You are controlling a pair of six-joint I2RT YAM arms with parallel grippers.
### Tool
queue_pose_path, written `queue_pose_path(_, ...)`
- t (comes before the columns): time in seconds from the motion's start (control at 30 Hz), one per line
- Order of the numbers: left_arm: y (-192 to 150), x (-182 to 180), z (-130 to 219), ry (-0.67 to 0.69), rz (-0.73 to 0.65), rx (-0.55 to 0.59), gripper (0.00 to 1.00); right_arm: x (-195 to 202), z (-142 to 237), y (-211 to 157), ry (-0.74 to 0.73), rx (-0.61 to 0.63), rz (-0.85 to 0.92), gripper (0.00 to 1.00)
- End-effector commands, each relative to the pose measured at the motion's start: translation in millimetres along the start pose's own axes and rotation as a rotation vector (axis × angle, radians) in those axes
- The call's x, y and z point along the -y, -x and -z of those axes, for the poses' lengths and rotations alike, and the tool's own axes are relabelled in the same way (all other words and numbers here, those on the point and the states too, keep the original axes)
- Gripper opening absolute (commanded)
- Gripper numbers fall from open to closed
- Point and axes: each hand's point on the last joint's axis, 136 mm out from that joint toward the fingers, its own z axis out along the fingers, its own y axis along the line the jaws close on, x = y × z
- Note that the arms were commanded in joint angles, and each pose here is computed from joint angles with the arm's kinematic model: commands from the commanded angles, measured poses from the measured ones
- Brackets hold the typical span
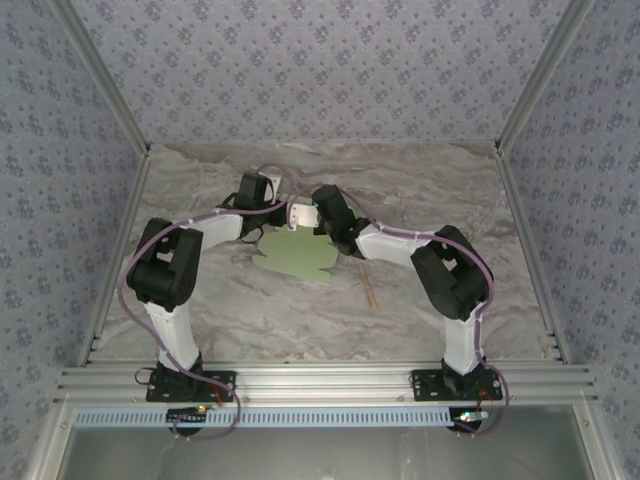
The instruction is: Fold the paper box
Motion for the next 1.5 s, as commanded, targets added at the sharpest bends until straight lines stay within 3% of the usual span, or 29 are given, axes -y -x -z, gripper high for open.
queue_pose_path(0.0,24.8,13.4,19.6,-0.103,0.017,0.073,0.44,20.2,10.4,6.6,-0.027,0.030,-0.032,0.00)
queue_pose_path(0.6,2.2,33.6,47.0,-0.305,-0.060,-0.027,0.69,28.1,9.3,1.5,-0.039,0.012,-0.007,0.00)
queue_pose_path(1.0,0.3,20.6,85.0,-0.365,-0.095,-0.047,0.76,28.0,7.4,-2.4,-0.033,0.008,-0.004,0.00)
queue_pose_path(1.13,-2.5,-7.0,104.5,-0.325,-0.110,-0.055,0.75,30.6,8.1,-2.9,-0.048,0.008,0.013,0.00)
queue_pose_path(1.3,-1.2,-55.6,121.4,-0.215,-0.067,-0.063,0.65,29.8,2.5,-3.7,-0.087,0.002,0.087,0.00)
queue_pose_path(1.4,-6.9,-75.7,120.3,-0.127,-0.128,-0.128,0.60,27.3,1.0,-3.7,-0.091,0.034,0.121,0.00)
queue_pose_path(1.47,-9.5,-74.2,118.3,-0.153,-0.181,-0.159,0.58,29.4,-1.0,-3.6,-0.106,0.051,0.139,0.00)
